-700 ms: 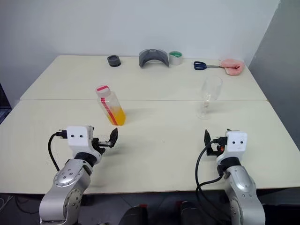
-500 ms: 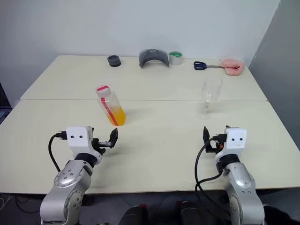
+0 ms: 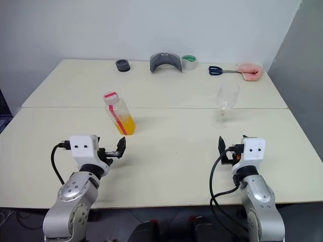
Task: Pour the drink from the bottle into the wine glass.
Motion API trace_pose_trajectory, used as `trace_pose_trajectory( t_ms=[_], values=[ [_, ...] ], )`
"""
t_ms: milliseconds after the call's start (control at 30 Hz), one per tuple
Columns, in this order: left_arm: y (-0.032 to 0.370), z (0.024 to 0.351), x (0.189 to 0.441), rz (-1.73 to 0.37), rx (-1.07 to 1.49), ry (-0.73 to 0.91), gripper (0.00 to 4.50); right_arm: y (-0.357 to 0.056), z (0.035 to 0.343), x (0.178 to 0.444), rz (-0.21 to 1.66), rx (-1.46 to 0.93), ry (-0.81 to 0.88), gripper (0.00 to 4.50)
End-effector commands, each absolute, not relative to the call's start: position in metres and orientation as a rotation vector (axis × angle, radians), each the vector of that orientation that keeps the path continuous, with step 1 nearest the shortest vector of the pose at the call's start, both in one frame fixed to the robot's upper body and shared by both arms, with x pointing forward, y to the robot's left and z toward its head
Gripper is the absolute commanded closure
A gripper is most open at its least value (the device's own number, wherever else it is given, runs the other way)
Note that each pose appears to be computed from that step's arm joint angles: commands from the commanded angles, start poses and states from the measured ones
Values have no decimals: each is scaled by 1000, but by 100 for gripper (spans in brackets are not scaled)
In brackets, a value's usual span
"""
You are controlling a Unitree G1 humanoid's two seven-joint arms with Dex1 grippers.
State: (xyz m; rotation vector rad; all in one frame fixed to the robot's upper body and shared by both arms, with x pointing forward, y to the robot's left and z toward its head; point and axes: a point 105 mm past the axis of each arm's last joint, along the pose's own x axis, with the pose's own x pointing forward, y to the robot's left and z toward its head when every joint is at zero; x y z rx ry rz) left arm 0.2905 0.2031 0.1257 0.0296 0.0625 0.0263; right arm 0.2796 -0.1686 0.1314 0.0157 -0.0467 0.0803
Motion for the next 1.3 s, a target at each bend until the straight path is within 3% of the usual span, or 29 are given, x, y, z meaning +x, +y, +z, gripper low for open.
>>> trace_pose_trajectory(
  t_ms=[33,267,533,700,933,1300],
  values=[
    [203,137,292,27,43,17,3,-168,145,278,87,8,-102,0],
    [202,137,297,25,49,13,3,-157,148,278,208,-34,-106,0],
    [208,140,312,9,85,1,3,-112,182,270,776,41,-127,0],
    [206,144,322,-16,87,-16,3,-100,207,267,983,39,-158,0],
    [199,149,337,-59,88,-41,3,-87,227,267,1081,26,-194,0],
    [193,158,358,-72,85,-89,3,-80,227,261,1108,13,-191,0]
  ],
)
